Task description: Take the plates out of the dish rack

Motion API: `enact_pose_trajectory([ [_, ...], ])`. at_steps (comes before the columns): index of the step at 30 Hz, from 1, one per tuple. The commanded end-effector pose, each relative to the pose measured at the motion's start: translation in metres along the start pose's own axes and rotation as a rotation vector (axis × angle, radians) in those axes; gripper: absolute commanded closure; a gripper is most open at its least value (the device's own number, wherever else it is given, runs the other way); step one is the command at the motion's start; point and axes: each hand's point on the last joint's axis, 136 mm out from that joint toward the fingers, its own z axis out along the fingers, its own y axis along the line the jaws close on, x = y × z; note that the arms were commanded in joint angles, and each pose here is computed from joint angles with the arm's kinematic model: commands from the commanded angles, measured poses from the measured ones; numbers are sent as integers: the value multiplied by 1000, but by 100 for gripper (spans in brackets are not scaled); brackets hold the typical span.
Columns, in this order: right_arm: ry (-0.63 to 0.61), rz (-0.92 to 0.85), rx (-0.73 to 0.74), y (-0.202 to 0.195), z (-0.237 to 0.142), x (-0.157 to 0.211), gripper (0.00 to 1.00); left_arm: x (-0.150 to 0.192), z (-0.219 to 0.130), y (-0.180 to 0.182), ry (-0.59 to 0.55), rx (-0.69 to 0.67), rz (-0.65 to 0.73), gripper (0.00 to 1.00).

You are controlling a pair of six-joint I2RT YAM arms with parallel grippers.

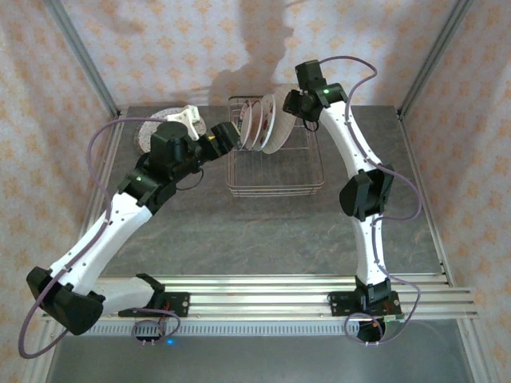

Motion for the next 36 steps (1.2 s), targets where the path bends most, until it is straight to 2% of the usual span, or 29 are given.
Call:
enact_pose_trajectory([
  [1, 0, 2, -4, 0, 1, -3, 53, -6, -8, -1, -50, -25, 66, 12],
  [12, 17, 14, -36, 6, 19, 0, 72, -3, -5, -3, -37, -31, 70, 12],
  [24, 5, 27, -40, 8, 18, -4, 100, -1, -5, -2, -25, -38, 79, 12],
  [36, -114, 24, 12, 11, -17, -28, 100, 1, -2, -1, -19, -38, 76, 12],
])
